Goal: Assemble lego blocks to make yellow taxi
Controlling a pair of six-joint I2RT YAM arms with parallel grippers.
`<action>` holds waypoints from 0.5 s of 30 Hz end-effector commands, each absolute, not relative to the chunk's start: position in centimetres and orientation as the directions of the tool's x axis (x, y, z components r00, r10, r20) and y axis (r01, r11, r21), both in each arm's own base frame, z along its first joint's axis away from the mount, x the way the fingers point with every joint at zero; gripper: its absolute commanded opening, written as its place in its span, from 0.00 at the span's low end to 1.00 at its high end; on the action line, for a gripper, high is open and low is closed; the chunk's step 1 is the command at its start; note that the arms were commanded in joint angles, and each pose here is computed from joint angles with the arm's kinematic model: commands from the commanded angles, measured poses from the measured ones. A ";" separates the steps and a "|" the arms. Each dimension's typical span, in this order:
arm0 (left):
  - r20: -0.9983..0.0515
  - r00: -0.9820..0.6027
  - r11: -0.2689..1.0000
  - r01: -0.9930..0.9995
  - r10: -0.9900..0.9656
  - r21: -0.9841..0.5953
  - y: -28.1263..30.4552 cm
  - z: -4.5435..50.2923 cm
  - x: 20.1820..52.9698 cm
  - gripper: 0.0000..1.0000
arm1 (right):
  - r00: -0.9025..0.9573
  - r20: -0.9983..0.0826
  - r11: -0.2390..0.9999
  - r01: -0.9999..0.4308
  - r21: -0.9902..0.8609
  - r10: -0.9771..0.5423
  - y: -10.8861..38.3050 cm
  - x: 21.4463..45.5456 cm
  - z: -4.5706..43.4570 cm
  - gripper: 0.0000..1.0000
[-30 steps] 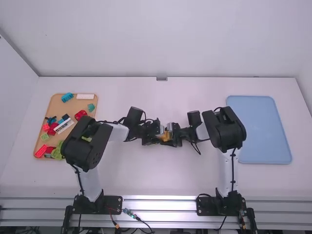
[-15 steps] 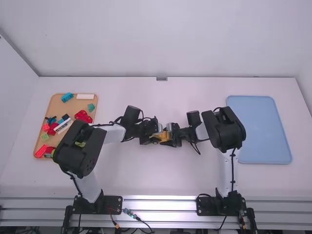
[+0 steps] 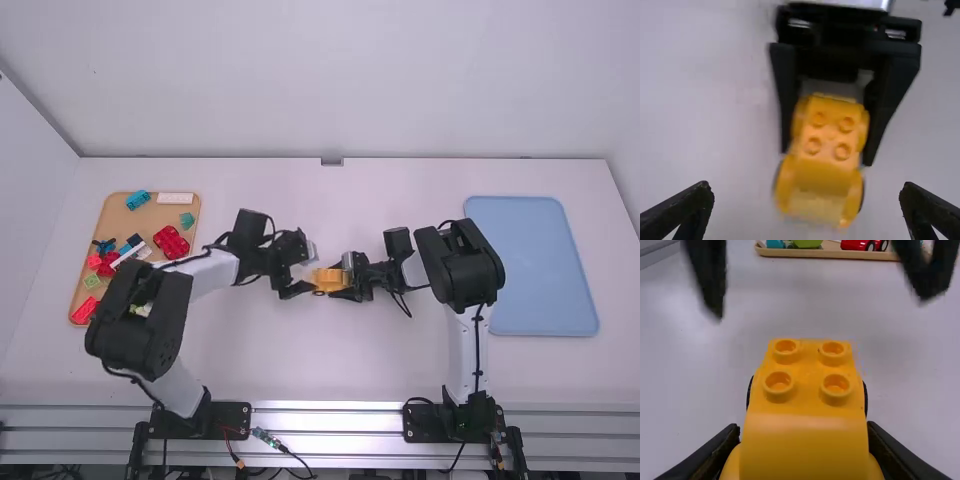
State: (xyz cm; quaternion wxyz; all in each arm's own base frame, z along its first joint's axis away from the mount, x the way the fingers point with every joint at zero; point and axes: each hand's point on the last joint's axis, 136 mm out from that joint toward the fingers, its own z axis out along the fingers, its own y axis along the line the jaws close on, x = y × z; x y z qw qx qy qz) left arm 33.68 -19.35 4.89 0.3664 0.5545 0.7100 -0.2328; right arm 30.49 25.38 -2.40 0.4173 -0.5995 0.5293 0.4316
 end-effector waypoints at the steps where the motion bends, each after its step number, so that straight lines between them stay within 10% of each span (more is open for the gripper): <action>1: -0.818 -0.071 0.323 0.935 0.571 0.145 -17.6 9.0 35.5 0.99 | 0.056 -0.957 -0.083 -0.996 -0.034 -0.285 25.2 30.7 -3.1 0.62; 4: -0.866 -0.064 0.367 0.919 0.497 0.143 -15.0 11.8 35.8 0.99 | 0.058 -0.957 -0.083 -0.996 -0.035 -0.285 25.2 30.7 -3.0 0.81; 15: -0.920 -0.108 0.462 0.883 0.376 0.085 -9.6 13.2 35.9 0.99 | -0.037 -0.938 -0.030 -0.998 0.050 -0.344 27.0 32.3 -3.1 0.86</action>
